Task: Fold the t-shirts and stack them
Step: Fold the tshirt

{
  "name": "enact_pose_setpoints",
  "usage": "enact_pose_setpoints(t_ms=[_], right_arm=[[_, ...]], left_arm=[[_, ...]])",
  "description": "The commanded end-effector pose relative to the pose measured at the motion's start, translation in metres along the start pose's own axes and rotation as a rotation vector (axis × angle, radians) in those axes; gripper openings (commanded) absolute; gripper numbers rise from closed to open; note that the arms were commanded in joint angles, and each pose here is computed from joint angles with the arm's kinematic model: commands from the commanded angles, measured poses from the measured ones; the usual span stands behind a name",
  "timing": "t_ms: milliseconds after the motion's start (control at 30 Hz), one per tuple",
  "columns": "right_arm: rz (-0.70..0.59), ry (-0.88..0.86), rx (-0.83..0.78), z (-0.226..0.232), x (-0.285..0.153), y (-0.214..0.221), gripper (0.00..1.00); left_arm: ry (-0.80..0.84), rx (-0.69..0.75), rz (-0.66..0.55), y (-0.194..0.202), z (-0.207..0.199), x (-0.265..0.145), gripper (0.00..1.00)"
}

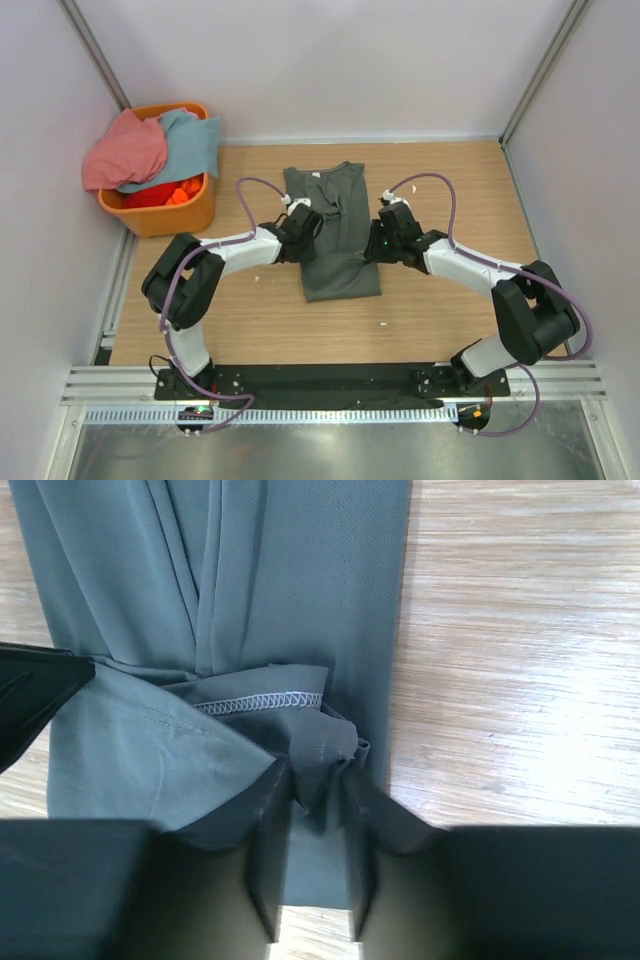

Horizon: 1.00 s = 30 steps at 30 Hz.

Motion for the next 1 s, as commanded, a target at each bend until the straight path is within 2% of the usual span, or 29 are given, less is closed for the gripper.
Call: enact_pose_setpoints(t_ms=[0, 67, 167, 300, 567, 733, 833, 967], right_arm=[[-0.057, -0.042, -0.002, 0.011, -0.003, -0.019, 0.29], [-0.058, -0.047, -0.003, 0.012, -0.005, -0.019, 0.22], [-0.060, -0.052, -0.005, 0.013, -0.007, -0.021, 0.12], [-0.060, -0.059, -0.008, 0.015, -0.010, -0.023, 0.01], [-0.127, -0.069, -0.023, 0.026, -0.036, -0.052, 0.01], [-0.151, -0.054, -0.057, 0.033, -0.043, -0.073, 0.01], [-0.165, -0.034, -0.070, 0.036, -0.040, -0.085, 0.01], [-0.157, 0.002, -0.075, 0.036, -0.021, -0.094, 0.01]], left_arm=[[0.026, -0.007, -0.064, -0.019, -0.007, -0.005, 0.13], [0.013, -0.010, -0.072, -0.021, -0.003, -0.010, 0.10], [0.008, -0.008, -0.077, -0.022, -0.001, -0.017, 0.00], [0.001, -0.008, -0.091, -0.025, 0.001, -0.025, 0.00], [0.022, 0.012, -0.125, -0.047, 0.000, -0.071, 0.00], [0.043, 0.033, -0.190, -0.072, -0.005, -0.098, 0.00], [0.033, 0.056, -0.212, -0.085, -0.008, -0.103, 0.00], [0.001, 0.072, -0.209, -0.100, -0.012, -0.091, 0.00]])
Point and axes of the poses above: each gripper's point midway between its finger pads, its own x axis out along the fingers, its own z axis along the line the jaws close on, y = z × x, the point moved 3 cm from there along -x, back along the fingers, and after that the axes turned 1 degree about x, right-handed, at the moved point
